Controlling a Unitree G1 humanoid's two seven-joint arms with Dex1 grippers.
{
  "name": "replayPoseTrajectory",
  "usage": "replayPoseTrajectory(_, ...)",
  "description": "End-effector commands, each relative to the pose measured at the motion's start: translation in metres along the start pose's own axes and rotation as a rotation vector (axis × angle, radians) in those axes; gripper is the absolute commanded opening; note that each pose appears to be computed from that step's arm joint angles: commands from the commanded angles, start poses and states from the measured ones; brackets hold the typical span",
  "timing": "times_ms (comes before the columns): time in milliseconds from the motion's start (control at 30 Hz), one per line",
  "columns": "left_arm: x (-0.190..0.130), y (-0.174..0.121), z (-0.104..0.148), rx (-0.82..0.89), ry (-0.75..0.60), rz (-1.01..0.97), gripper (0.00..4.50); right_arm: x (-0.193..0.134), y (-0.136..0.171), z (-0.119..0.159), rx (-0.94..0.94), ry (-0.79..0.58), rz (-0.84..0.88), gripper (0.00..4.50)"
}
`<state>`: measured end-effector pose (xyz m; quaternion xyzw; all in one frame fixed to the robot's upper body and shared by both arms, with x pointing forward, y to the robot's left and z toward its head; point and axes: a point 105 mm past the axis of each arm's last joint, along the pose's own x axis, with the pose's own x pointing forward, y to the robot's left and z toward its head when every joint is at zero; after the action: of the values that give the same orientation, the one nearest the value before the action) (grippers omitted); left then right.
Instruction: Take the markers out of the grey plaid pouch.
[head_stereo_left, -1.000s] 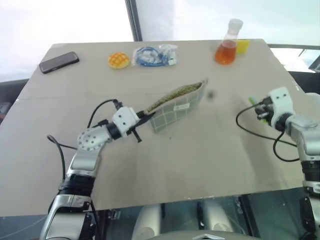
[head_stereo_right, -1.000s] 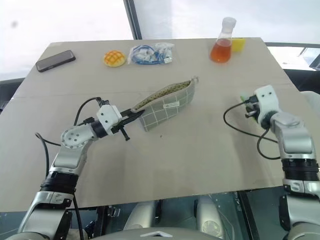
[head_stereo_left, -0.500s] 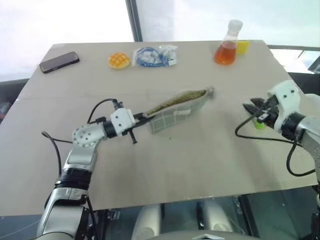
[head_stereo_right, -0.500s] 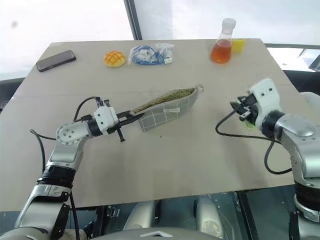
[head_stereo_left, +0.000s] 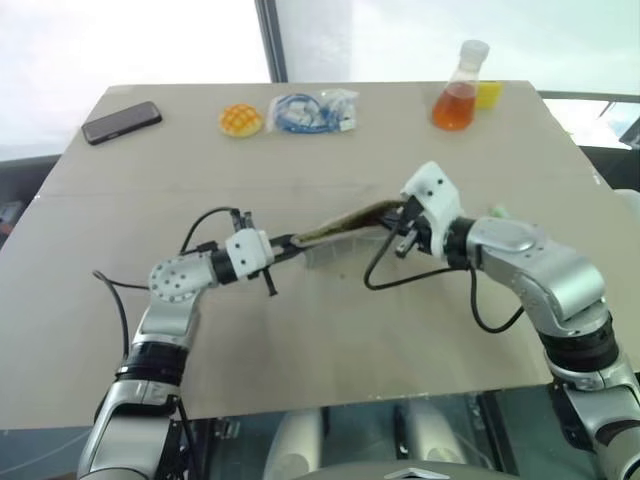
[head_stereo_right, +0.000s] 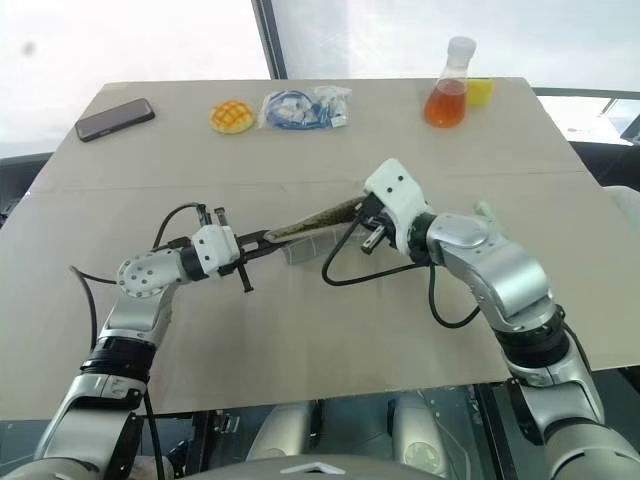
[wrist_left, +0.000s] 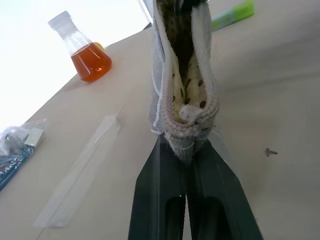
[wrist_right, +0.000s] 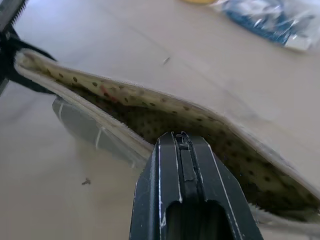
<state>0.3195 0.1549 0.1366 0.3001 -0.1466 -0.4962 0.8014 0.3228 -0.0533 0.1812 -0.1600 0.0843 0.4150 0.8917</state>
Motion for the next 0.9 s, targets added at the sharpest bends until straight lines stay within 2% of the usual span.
replayPoseTrajectory(33,0.001,-0.002,0.005,-0.005,-0.021,0.007,0.00,0.004,0.002,0.003,-0.074,0.007,0.034,0.02)
replayPoseTrajectory(167,0.004,-0.006,0.013,-0.090,-0.066,-0.007,0.00,0.005,0.015,-0.021,-0.225,0.151,0.161,0.02)
replayPoseTrajectory(233,0.002,-0.011,0.029,-0.325,-0.150,-0.058,0.00,-0.008,0.021,-0.010,-0.301,0.165,0.253,0.02)
replayPoseTrajectory(267,0.001,-0.014,0.036,-0.403,-0.178,-0.085,0.00,-0.014,0.022,-0.006,-0.325,0.167,0.276,0.55)
replayPoseTrajectory(300,-0.001,-0.020,0.041,-0.455,-0.183,-0.132,0.00,-0.021,0.020,0.000,-0.359,0.176,0.282,0.83)
replayPoseTrajectory(400,-0.006,-0.032,0.041,-0.504,-0.144,-0.192,0.00,-0.028,0.011,0.007,-0.424,0.201,0.241,2.16)
replayPoseTrajectory(633,-0.006,-0.044,0.027,-0.628,-0.100,-0.185,0.00,0.001,0.026,-0.031,-0.515,0.279,0.321,2.16)
replayPoseTrajectory(800,-0.003,-0.051,0.024,-0.636,-0.090,-0.191,0.00,0.034,0.042,-0.043,-0.612,0.282,0.382,2.16)
replayPoseTrajectory(900,-0.002,-0.052,0.025,-0.616,-0.089,-0.194,0.00,0.050,0.036,-0.060,-0.701,0.334,0.364,2.16)
